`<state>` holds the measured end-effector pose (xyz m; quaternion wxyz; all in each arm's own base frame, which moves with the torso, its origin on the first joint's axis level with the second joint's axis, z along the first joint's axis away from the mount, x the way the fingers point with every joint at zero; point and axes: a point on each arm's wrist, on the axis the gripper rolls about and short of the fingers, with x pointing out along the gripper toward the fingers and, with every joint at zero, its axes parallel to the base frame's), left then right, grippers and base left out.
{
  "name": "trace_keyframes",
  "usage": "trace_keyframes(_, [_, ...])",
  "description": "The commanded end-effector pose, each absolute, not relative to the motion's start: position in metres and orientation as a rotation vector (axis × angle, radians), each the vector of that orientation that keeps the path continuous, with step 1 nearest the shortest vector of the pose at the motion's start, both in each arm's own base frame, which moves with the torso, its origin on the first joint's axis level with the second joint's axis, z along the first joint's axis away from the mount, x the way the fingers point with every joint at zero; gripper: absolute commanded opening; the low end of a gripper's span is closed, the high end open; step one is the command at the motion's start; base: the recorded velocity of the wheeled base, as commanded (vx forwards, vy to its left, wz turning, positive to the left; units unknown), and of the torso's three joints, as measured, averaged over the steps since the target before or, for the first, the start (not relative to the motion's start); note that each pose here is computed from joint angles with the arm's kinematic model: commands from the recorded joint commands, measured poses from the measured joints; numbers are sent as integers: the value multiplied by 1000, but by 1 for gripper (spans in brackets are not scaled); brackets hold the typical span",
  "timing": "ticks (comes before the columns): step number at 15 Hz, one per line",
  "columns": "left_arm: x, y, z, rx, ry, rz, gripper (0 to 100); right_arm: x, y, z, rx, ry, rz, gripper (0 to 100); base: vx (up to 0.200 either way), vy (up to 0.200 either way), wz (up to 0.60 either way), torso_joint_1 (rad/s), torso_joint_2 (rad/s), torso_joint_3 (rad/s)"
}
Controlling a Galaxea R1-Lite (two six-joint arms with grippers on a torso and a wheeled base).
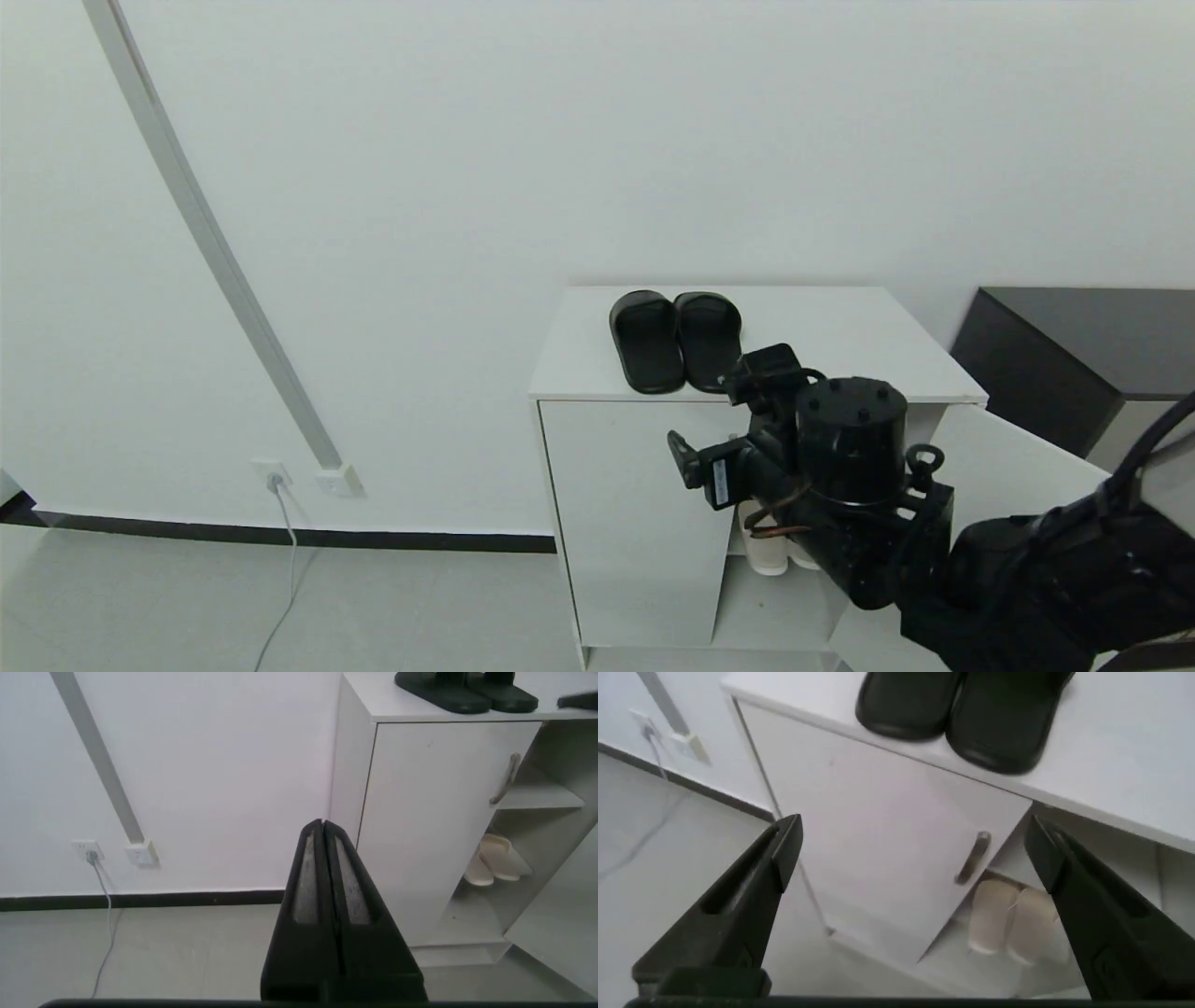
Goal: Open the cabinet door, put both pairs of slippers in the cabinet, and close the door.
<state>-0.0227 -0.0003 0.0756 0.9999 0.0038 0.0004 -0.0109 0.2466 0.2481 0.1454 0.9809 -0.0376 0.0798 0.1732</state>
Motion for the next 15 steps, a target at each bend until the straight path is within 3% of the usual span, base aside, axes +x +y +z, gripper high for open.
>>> trace_keyframes(1, [-23,0,76,9,0,-21,0,239,250,206,59,129,344,100,0,0,0,0,0,0])
trace_keyframes(9, [-23,0,76,8,0,-21,0,241,257,203,91,191,322,100,0,0,0,0,0,0])
trace_keyframes(15, [-23,0,76,8,0,-21,0,243,259,195,78,209,321,100,200,0,0,6,2,2])
